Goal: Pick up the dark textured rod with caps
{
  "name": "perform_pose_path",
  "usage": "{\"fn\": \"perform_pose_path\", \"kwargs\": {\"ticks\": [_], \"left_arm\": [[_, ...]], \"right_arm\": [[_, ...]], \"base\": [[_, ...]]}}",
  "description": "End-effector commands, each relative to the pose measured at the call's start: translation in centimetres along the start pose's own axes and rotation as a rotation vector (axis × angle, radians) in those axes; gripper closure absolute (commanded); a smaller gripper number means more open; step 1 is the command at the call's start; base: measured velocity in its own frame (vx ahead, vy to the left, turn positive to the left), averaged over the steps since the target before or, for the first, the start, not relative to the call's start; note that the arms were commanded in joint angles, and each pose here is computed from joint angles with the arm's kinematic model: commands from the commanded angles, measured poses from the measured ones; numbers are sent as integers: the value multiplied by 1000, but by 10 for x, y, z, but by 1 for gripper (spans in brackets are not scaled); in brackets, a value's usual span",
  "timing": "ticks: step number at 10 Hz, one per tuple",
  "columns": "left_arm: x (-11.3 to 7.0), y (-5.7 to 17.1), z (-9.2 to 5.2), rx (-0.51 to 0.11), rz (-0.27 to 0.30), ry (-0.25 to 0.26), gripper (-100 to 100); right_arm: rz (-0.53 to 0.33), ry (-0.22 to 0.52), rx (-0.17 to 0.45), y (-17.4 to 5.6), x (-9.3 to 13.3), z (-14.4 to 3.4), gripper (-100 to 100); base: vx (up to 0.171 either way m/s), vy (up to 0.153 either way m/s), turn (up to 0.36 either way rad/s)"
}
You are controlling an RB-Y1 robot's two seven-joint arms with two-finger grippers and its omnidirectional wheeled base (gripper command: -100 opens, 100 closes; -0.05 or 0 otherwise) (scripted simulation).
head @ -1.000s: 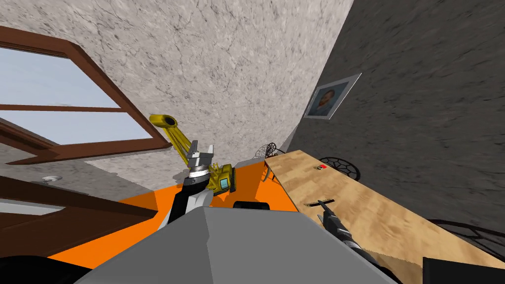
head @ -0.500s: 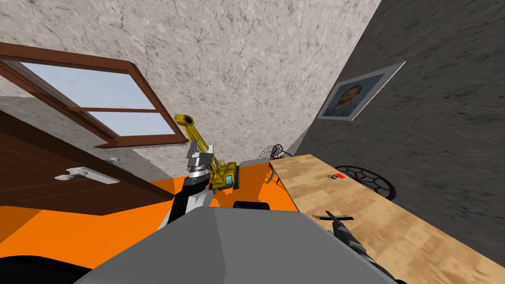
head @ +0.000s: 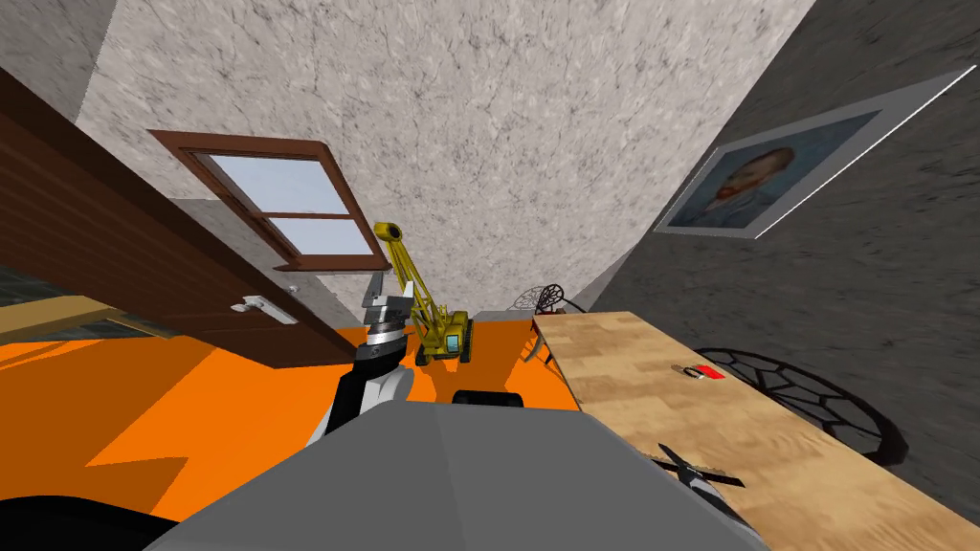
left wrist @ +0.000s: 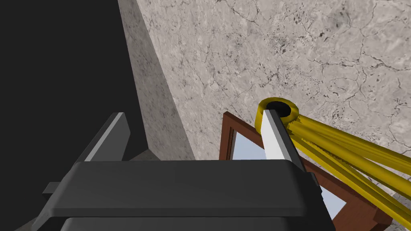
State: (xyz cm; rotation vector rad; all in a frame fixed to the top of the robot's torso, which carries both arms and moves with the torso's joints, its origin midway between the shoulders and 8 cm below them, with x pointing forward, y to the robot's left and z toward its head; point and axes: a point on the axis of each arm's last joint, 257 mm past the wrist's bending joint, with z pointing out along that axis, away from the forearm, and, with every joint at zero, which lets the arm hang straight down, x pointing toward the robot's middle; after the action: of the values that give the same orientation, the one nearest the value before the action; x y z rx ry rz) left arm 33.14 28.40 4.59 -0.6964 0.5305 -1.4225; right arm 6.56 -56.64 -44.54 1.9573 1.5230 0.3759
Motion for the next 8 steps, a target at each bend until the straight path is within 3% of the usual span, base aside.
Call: {"fn": "perform_pose_path", "kwargs": {"ticks": [1, 2, 4, 6, 7, 8], "left_arm": [[0, 0, 0, 0, 0, 0, 0], [0, 0, 0, 0, 0, 0, 0], [0, 0, 0, 0, 0, 0, 0], [0, 0, 0, 0, 0, 0, 0], [0, 0, 0, 0, 0, 0, 0], [0, 0, 0, 0, 0, 0, 0]], "right_arm": [[10, -18, 81, -24, -17, -4, -100], [19, -34, 138, -39, -30, -9, -100], [19, -33, 147, -42, -29, -9, -100], [36, -62, 262, -72, -52, -20, -100], [36, -61, 270, -74, -52, -21, -100], [45, -74, 327, -88, -61, -27, -100]], "base": [[-7, -16, 274], [-11, -31, 432], [-1, -31, 32], [-4, -20, 297], [-10, -39, 139], [-8, -32, 146]]}}
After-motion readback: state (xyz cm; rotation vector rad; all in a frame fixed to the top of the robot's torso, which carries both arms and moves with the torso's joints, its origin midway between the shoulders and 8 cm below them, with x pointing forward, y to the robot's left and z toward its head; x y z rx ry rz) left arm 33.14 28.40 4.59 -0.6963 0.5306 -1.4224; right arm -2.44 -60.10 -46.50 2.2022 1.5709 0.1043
